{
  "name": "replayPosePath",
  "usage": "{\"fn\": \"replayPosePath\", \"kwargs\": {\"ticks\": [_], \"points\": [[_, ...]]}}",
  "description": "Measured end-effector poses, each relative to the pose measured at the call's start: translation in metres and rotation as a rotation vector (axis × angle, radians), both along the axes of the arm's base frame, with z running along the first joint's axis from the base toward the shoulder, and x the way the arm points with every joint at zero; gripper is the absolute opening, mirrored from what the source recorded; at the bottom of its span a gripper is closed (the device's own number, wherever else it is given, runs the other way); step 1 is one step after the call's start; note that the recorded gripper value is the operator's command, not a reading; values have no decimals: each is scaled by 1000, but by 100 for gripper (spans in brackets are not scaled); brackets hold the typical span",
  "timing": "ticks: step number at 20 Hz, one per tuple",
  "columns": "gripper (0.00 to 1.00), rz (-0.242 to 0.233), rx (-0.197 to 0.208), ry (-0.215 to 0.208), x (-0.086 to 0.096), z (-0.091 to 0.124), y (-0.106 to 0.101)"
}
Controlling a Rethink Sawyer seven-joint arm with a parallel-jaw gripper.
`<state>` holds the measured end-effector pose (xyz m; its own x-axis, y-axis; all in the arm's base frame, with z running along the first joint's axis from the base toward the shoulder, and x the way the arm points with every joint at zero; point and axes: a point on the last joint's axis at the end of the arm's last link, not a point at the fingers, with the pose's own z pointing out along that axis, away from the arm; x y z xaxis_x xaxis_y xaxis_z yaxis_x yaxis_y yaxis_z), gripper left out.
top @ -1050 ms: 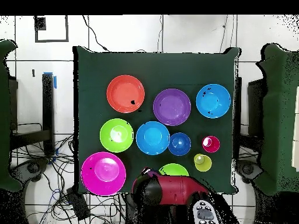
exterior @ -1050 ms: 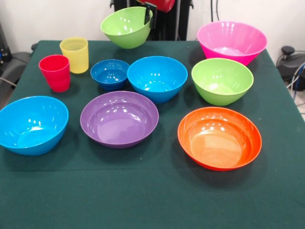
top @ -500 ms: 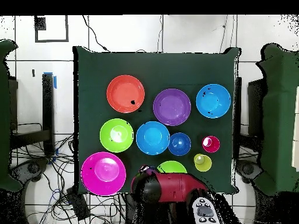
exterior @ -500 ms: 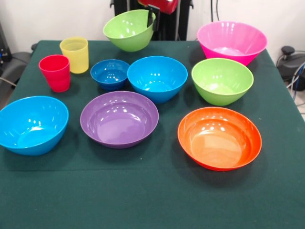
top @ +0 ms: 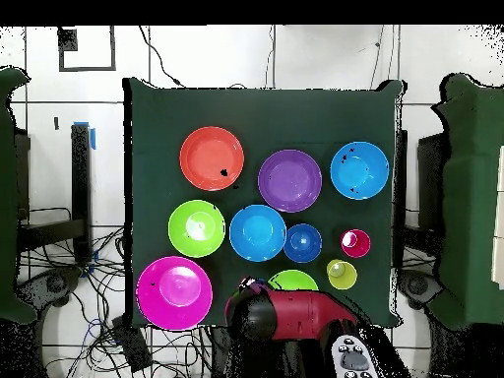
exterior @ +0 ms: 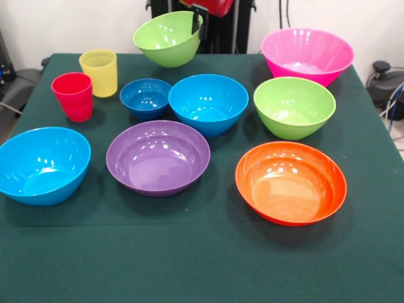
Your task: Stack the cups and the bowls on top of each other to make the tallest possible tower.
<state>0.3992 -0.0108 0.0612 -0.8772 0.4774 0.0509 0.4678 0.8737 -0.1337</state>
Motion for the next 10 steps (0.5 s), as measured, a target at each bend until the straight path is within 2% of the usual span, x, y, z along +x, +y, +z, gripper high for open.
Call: {"fn": "replayPosePath", "kwargs": {"ticks": [10], "points": [[0,-25,-1,17,4,2,-11]]}}
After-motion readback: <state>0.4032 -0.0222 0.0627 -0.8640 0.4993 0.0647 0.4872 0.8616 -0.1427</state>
